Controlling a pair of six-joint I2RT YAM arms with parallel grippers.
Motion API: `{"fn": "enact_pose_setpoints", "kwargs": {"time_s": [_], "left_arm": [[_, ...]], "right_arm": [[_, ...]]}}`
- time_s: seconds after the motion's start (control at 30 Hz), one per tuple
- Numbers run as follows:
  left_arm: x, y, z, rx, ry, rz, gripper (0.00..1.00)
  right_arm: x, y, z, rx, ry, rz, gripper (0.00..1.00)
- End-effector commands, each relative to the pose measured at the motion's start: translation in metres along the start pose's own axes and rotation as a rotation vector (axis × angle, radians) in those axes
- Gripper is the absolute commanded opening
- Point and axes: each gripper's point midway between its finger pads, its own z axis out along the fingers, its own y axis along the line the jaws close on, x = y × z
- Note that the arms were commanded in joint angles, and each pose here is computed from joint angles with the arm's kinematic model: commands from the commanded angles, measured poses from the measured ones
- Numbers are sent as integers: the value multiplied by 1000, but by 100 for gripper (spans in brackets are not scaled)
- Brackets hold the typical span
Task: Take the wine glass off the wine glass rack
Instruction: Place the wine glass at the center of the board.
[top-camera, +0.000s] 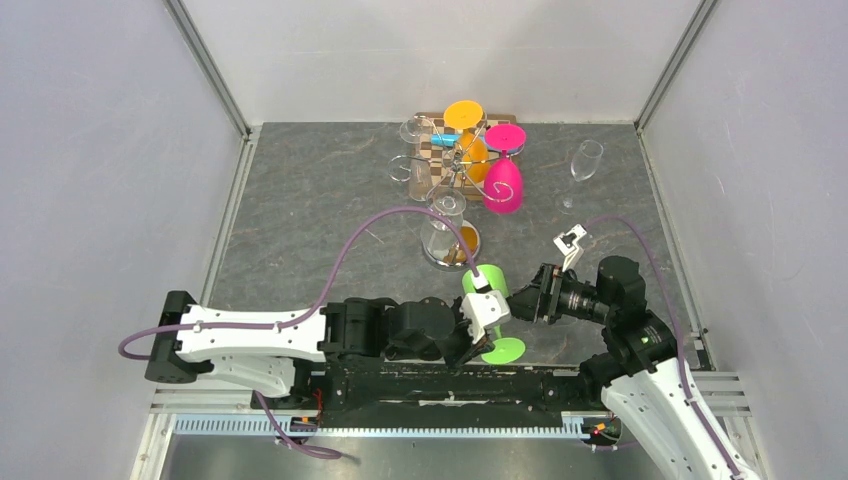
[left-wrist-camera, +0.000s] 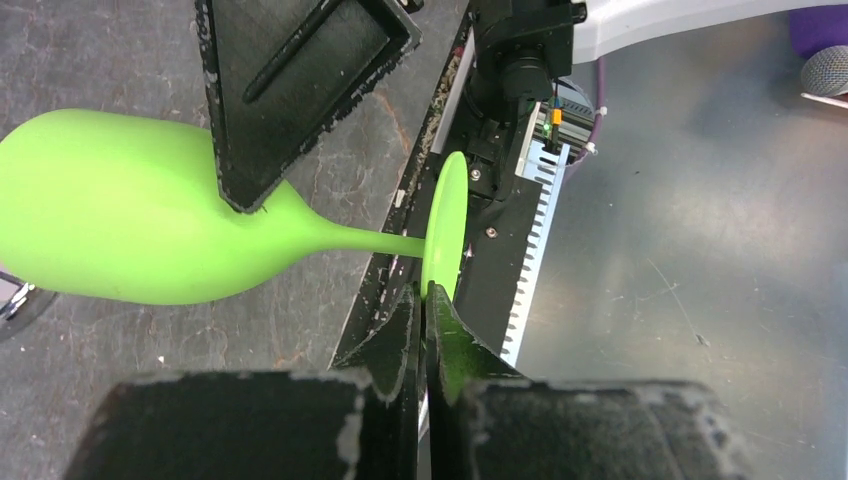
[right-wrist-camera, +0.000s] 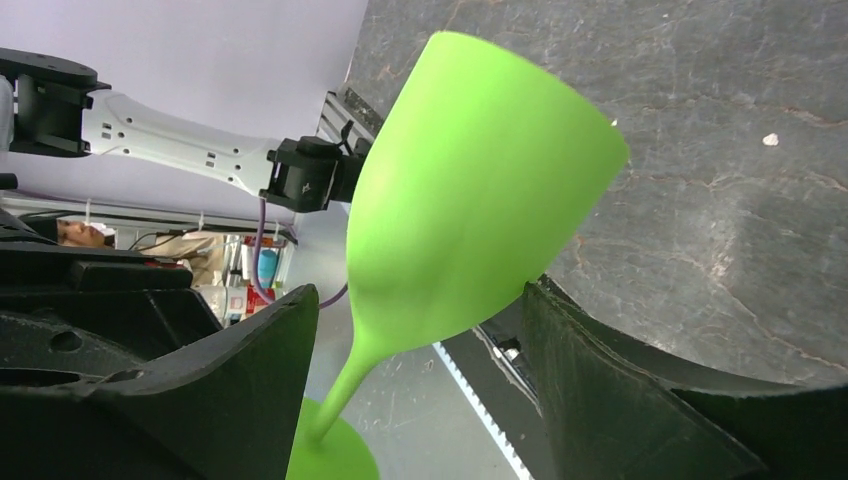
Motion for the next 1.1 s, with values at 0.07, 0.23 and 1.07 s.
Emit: {"fn": "enact_pose_setpoints", "kwargs": {"time_s": [0.07, 0.23, 1.07], "left_arm": [[-41, -2, 5, -17, -127, 98, 2], [-50, 4, 6, -49, -159, 130, 2], [-38, 0, 31, -40, -125, 142, 2]], "right_arm": [[9, 12, -1, -53, 37, 37, 76], [16, 6, 2, -49, 60, 70, 75], [20, 8, 6, -72, 73, 87, 0]]}}
